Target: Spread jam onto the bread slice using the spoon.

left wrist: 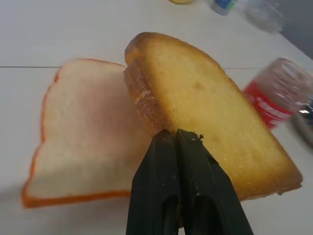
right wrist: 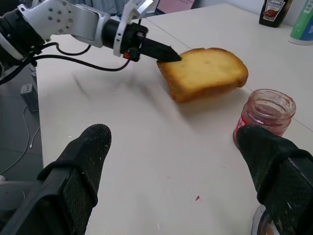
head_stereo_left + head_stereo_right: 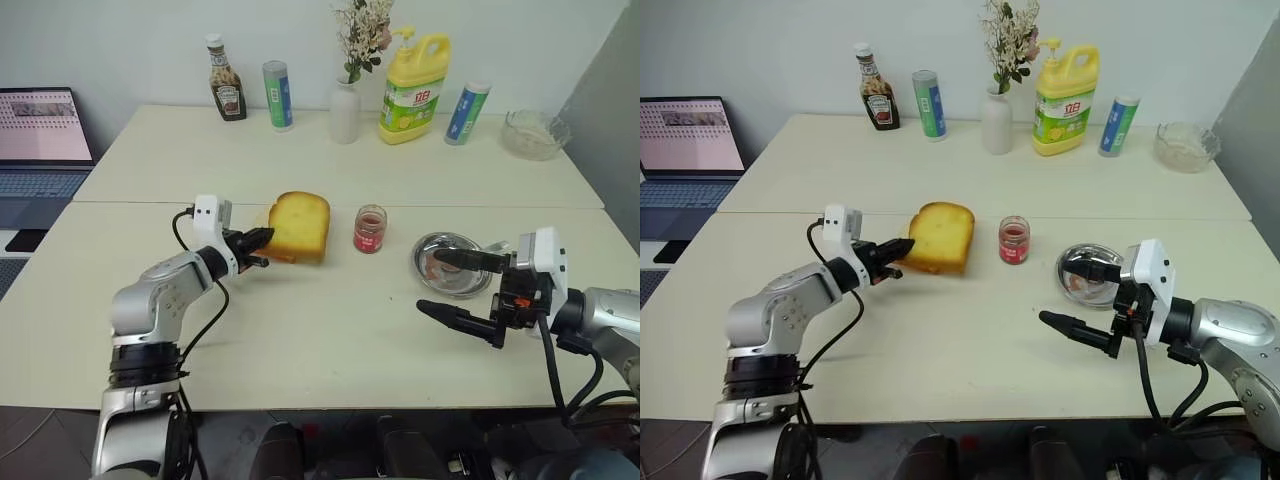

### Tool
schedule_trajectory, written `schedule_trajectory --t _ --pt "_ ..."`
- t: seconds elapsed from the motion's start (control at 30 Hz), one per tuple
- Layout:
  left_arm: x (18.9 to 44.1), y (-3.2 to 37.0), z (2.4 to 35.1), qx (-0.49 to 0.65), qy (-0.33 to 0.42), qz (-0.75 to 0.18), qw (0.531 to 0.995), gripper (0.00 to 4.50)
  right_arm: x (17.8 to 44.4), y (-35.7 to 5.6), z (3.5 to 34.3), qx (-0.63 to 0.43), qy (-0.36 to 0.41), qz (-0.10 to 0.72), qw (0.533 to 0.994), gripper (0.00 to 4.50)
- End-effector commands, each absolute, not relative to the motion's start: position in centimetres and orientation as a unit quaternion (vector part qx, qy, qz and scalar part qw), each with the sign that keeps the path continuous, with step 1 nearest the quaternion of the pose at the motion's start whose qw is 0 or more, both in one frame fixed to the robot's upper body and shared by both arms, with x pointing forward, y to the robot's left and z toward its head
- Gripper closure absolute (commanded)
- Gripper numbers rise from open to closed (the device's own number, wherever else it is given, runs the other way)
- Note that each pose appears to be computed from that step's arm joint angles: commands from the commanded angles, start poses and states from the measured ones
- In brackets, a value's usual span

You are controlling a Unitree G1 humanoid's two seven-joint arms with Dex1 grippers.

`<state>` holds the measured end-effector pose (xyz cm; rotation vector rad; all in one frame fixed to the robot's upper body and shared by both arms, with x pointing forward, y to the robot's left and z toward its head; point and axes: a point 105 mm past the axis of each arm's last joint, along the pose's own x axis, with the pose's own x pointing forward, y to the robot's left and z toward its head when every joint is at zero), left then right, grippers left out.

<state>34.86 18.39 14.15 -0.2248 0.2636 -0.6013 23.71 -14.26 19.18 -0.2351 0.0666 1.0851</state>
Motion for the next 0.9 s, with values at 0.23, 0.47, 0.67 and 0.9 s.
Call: schedule_trajectory --t 0.23,0.47,0.67,0.9 --pt "26.9 16.3 12.1 -0.083 0.189 -0.39 0.897 4.48 22.6 -15.0 19.4 -0.122 0.045 0.522 0.843 0.0" --pt "25.5 14.4 9.4 -0.065 0.202 -0.374 0.903 4.48 21.9 -14.4 18.4 -0.12 0.061 0.536 0.834 0.0" --pt "25.2 13.7 8.9 -0.061 0.205 -0.374 0.903 4.48 21.6 -14.6 17.8 -0.125 0.078 0.541 0.828 0.0" --pt "25.7 14.1 8.5 -0.045 0.208 -0.36 0.908 4.03 21.3 -14.7 17.2 -0.13 0.093 0.548 0.821 0.0"
